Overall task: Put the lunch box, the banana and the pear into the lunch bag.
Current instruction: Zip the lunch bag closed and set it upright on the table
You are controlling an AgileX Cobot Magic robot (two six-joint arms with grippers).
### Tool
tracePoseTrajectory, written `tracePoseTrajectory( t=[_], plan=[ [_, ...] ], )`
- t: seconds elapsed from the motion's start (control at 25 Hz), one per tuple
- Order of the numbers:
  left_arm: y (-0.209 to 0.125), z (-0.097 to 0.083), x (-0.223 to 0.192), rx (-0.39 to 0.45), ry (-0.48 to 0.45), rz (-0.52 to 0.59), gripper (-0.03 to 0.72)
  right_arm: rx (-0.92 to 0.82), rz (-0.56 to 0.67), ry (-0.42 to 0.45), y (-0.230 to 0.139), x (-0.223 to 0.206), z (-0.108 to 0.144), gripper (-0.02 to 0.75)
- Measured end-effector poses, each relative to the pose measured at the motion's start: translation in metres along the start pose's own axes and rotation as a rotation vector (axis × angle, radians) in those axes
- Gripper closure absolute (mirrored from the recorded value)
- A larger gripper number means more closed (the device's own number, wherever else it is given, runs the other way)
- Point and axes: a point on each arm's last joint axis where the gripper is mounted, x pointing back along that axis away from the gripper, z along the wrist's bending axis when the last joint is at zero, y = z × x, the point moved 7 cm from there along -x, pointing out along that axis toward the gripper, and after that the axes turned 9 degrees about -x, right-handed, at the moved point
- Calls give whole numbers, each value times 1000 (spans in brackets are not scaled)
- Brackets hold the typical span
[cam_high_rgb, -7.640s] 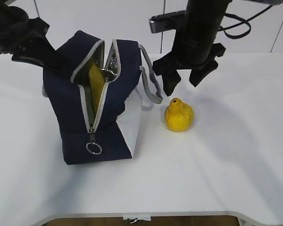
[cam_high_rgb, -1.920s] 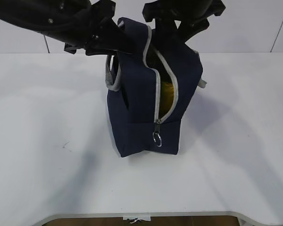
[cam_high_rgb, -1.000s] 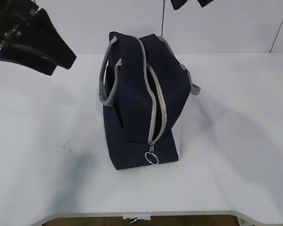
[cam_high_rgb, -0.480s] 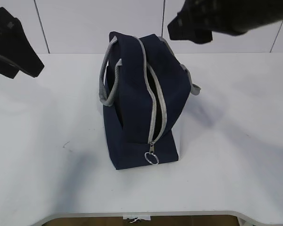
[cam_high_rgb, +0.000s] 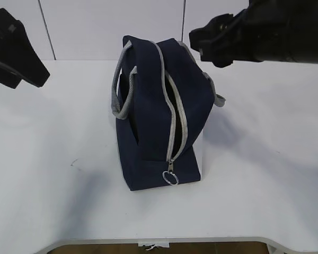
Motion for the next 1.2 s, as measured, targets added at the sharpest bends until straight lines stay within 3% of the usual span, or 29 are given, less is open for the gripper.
tracePoseTrajectory(
  t=[0.12, 0.36, 0.68, 1.2],
  plan=[
    [0, 0, 0, 0, 0, 0, 191, 55, -77, 24, -10, 2, 9, 291],
    [0, 0, 0, 1, 0, 0, 191, 50, -103, 101, -80, 16, 27, 290],
    [0, 0, 0, 1, -1, 1, 192, 63, -16, 127, -140, 29, 22, 290],
    [0, 0, 0, 1, -1, 1, 208, 23, 83, 221, -184, 4, 35, 290]
  ],
)
